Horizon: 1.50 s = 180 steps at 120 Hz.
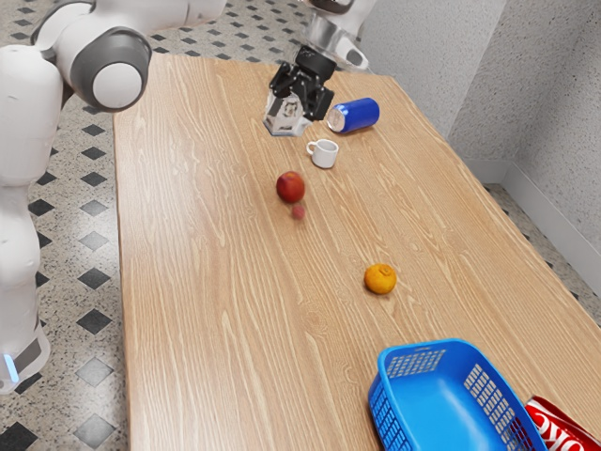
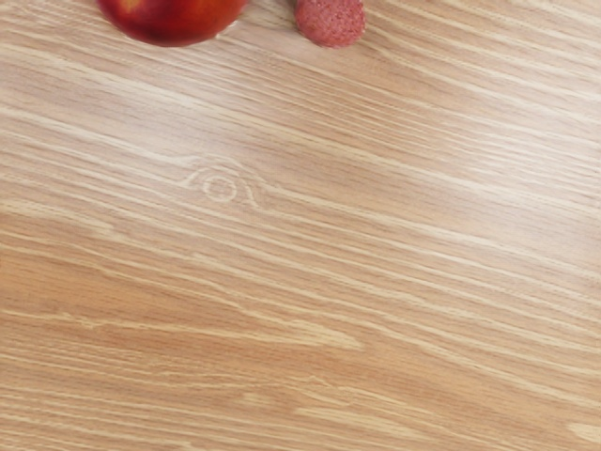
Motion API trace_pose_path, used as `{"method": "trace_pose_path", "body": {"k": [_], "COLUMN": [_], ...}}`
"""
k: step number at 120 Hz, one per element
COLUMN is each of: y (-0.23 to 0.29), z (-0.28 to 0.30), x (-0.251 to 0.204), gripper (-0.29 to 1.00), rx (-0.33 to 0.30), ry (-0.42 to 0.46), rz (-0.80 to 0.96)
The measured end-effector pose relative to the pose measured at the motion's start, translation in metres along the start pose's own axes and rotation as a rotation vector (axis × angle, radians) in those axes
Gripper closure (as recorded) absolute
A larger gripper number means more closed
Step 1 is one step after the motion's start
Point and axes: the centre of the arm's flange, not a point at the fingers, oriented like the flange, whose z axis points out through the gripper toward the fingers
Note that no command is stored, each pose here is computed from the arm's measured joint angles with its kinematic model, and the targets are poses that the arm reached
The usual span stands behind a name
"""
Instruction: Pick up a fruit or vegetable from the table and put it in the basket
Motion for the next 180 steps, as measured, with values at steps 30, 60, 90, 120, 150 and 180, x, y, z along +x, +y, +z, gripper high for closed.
{"method": "trace_pose_path", "body": {"k": [30,60,90,120,150,180], "y": [0.002,0.076,0.054,-0.049,-0.067,0.080], "z": [-0.025,-0.030,0.057,0.068,0.082,0.108], "x": [0.021,0.038,0.124,0.011,-0.004,-0.014], "gripper": [0.00,0.00,0.00,0.00,0.00,0.01], "rx": [-0.023,0.025,0.124,0.118,0.069,0.068], "ry": [0.232,0.343,0.300,0.333,0.358,0.362], "rz": [-0.016,0.044,-0.048,-0.200,-0.239,0.007]}}
